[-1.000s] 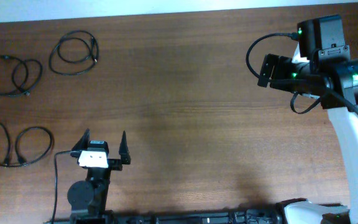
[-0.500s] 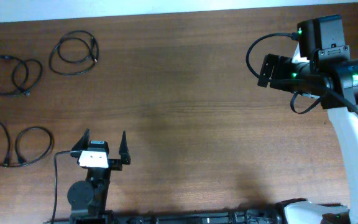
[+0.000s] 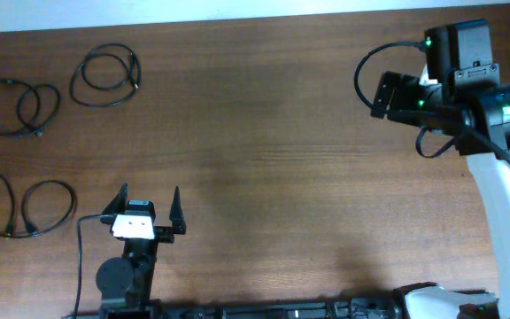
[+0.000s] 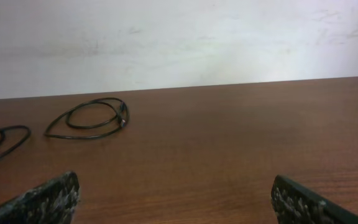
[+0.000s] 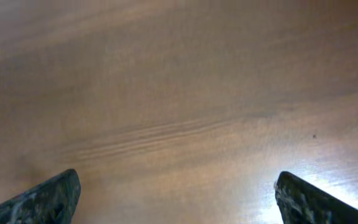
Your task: Untangle cables
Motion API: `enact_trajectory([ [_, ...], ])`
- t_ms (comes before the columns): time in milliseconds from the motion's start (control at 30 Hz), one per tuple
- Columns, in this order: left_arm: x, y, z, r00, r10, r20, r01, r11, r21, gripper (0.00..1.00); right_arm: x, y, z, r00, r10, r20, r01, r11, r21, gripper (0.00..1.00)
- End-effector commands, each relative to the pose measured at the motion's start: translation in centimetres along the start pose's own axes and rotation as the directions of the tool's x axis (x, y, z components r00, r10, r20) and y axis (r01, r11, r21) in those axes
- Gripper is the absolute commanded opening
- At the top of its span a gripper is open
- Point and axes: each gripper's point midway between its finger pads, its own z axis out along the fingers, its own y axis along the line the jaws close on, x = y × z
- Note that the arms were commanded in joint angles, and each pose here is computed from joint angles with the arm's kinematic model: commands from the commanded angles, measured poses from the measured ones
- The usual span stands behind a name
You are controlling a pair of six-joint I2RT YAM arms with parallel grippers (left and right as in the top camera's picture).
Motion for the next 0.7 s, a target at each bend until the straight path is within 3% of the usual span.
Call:
enact_trajectory([
  [0, 0.2, -0.3, 0.0, 1.0, 0.017, 0.003, -0.017, 1.0, 0.014, 0.99, -1.0, -0.9, -3.0, 0.992, -0.031, 0.119, 0.031, 1.0, 0.0, 0.98],
  [133, 0.2, -0.3, 0.0, 1.0, 0.017, 0.003, -0.017, 1.0, 0.014, 0.99, -1.3, -1.0, -4.6, 0.95, -0.034, 0.309, 0.055, 0.997, -0.06, 0.98],
  [300, 0.2, -0.3, 0.0, 1.0, 0.017, 0.003, -0.017, 1.0, 0.014, 0.99, 3.4, -4.4, -2.1, 0.865, 0.097, 0.492, -0.005, 0.983, -0.184, 0.98],
  [533, 0.2, -0.3, 0.0, 1.0, 0.017, 0.003, -0.017, 1.0, 0.014, 0.99, 8.6, -7.1, -0.3, 0.552, 0.19, 0.812, 0.061, 0.962, -0.267, 0.98],
  [600, 0.2, -0.3, 0.0, 1.0, 0.017, 0.003, -0.017, 1.0, 0.014, 0.99, 9.3, -7.3, 1.0, 0.521, 0.194, 0.831, 0.072, 0.96, -0.269, 0.98],
  [667, 0.2, -0.3, 0.0, 1.0, 0.017, 0.003, -0.017, 1.0, 0.014, 0.99, 10.4, -7.6, 3.4, 0.544, 0.191, 0.817, 0.058, 0.963, -0.263, 0.98],
])
